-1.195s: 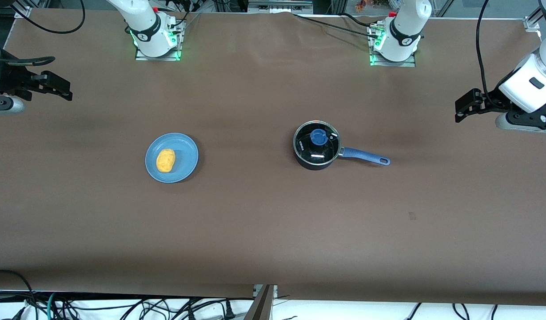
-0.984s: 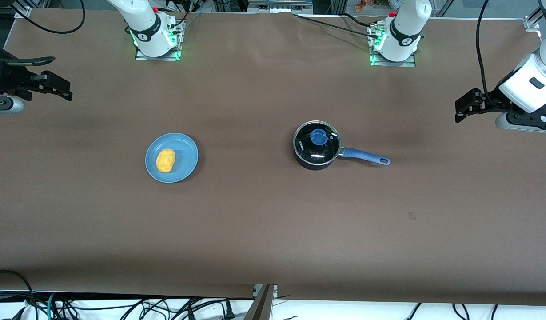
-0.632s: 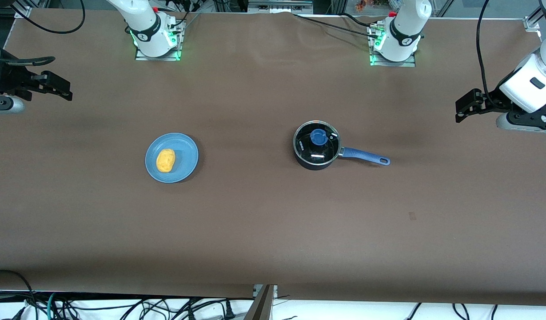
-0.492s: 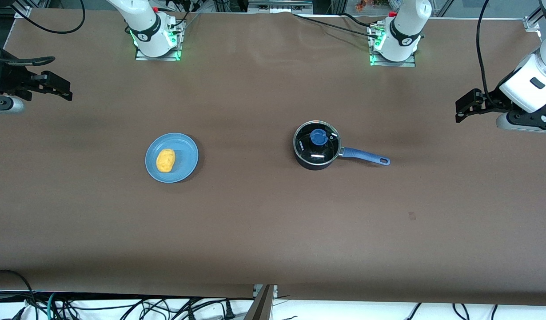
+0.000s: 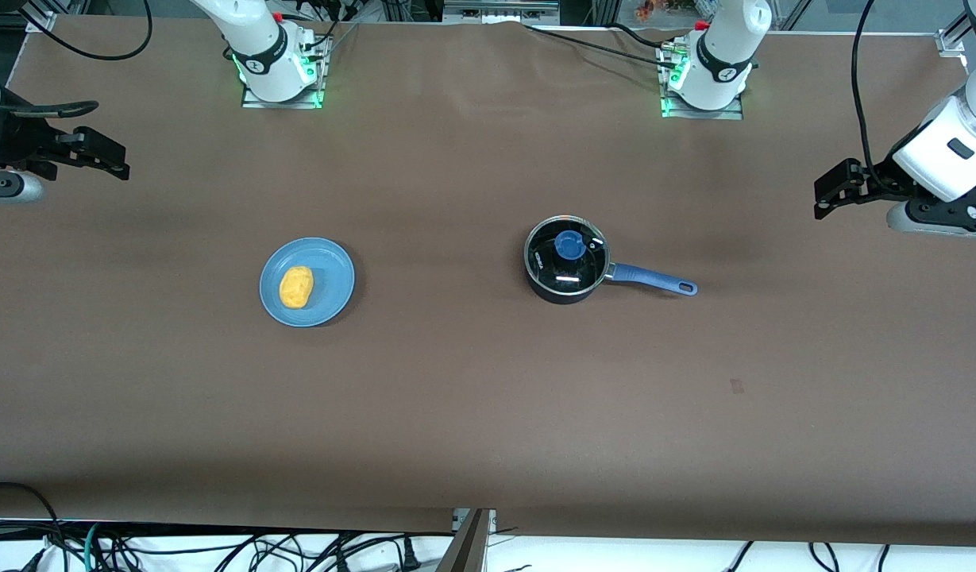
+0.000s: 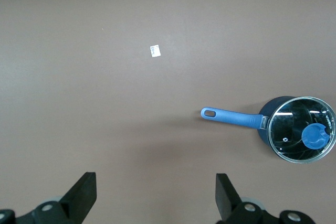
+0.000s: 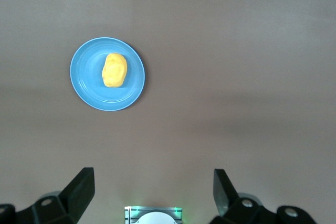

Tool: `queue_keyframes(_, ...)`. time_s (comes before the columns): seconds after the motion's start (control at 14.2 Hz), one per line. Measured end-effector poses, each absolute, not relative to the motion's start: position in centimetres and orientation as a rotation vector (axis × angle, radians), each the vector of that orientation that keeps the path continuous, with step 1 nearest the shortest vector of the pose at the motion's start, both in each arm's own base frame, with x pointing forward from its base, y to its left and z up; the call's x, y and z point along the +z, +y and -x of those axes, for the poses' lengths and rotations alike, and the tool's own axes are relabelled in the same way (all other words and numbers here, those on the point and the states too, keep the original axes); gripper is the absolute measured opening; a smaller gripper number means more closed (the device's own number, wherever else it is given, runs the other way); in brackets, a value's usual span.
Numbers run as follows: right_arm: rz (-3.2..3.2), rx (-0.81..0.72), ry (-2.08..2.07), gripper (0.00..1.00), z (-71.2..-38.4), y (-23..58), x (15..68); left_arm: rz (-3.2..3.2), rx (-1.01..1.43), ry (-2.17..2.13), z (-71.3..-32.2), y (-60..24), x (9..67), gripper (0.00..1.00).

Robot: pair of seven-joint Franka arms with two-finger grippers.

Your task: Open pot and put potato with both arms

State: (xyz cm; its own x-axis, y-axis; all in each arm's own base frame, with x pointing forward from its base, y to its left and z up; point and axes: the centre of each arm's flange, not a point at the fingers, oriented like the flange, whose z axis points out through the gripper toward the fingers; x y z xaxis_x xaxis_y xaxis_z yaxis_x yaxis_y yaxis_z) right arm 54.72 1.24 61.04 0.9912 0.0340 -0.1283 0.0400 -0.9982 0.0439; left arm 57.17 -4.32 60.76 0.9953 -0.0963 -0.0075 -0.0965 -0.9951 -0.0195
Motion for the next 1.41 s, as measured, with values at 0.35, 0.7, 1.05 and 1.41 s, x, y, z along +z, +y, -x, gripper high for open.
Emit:
queue_keyframes(0.35,-3.088,-0.198,0.057,1.00,-54.7,1.2,61.0,3.118,0.010,0.152,-57.2,-4.4,60.8,1.00)
queue_keyframes(0.7,-3.090,-0.198,0.056,1.00,-54.7,1.3,61.0,3.118,0.010,0.152,-57.2,-4.4,60.8,1.00)
queue_keyframes(1.05,-3.101,-0.199,0.057,1.00,-55.0,1.4,60.7,3.119,0.011,0.157,-57.2,-4.5,60.7,1.00)
queue_keyframes(1.41,-3.099,-0.218,0.073,1.00,-56.1,1.9,59.0,3.120,0.009,0.159,-57.6,-4.6,60.2,1.00)
